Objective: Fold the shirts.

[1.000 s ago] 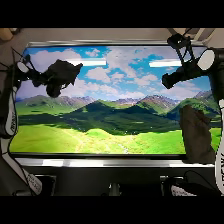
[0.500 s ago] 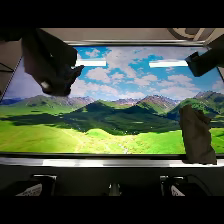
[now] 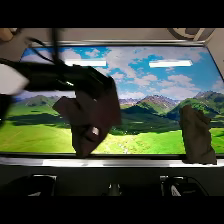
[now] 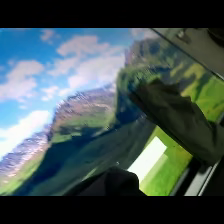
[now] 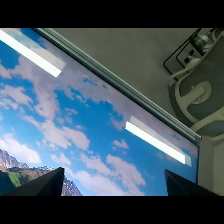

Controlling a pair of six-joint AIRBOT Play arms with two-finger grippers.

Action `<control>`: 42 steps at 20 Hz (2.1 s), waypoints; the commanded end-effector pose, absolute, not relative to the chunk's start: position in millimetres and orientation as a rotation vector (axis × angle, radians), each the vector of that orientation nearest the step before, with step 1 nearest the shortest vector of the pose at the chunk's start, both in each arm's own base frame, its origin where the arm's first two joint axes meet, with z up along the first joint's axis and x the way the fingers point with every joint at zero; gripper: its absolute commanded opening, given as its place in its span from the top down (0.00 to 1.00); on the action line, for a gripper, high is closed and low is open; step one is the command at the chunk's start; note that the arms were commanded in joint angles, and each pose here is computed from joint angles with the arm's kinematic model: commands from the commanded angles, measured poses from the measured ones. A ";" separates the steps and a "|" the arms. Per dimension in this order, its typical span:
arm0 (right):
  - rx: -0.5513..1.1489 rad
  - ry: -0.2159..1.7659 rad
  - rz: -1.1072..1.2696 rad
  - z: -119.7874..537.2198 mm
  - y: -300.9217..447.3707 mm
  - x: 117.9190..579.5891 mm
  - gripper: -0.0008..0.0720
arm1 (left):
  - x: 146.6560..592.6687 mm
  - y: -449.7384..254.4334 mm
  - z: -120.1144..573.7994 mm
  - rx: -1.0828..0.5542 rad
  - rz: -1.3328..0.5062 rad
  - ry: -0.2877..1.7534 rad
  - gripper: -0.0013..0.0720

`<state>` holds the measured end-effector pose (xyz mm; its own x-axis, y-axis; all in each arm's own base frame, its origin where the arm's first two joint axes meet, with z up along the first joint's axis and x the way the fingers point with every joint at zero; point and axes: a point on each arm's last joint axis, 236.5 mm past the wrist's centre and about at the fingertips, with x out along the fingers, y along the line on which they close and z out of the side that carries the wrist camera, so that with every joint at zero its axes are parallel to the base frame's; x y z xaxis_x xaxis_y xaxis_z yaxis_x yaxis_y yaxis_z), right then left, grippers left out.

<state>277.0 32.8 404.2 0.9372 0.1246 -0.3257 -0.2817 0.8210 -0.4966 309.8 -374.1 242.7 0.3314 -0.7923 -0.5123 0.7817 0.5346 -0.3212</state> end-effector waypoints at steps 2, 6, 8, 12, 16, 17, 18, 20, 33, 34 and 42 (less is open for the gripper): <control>-0.576 0.329 0.226 395.3 30.8 269.2 0.07 | 306.1 -433.1 168.2 0.051 -1.051 0.802 0.00; -0.486 0.639 0.295 324.3 33.3 283.2 0.07 | 445.4 -253.6 219.3 0.116 -0.476 0.736 0.00; -0.454 0.864 0.346 268.3 34.9 293.9 0.07 | 472.6 -153.6 203.1 0.040 -0.250 0.839 0.00; -0.416 1.227 0.434 150.6 36.8 309.3 0.07 | 463.1 -20.7 100.4 -0.122 0.022 1.200 0.00; -0.387 1.401 0.465 67.1 36.8 312.0 0.07 | 431.4 16.6 -3.1 -0.241 0.088 1.455 0.00; -0.378 1.432 0.467 53.7 36.8 310.2 0.07 | 426.6 21.8 -21.7 -0.244 0.094 1.488 0.00; -0.364 1.456 0.463 42.6 36.9 309.3 0.07 | 425.5 22.7 -35.0 -0.250 0.086 1.506 0.00; -0.343 1.472 0.471 28.2 40.6 310.6 0.07 | 433.1 8.3 -54.2 -0.279 0.019 1.510 0.00; -0.066 1.513 0.595 -58.4 95.4 289.0 0.01 | 449.0 -28.6 -85.6 -0.272 -0.094 1.505 0.95; -0.019 1.495 0.597 -63.3 103.2 290.3 0.01 | 450.4 -28.5 -78.4 -0.262 -0.103 1.488 0.95; 0.235 1.445 0.670 -85.8 149.6 308.6 0.72 | 454.9 -52.8 -15.6 -0.184 -0.176 1.354 0.95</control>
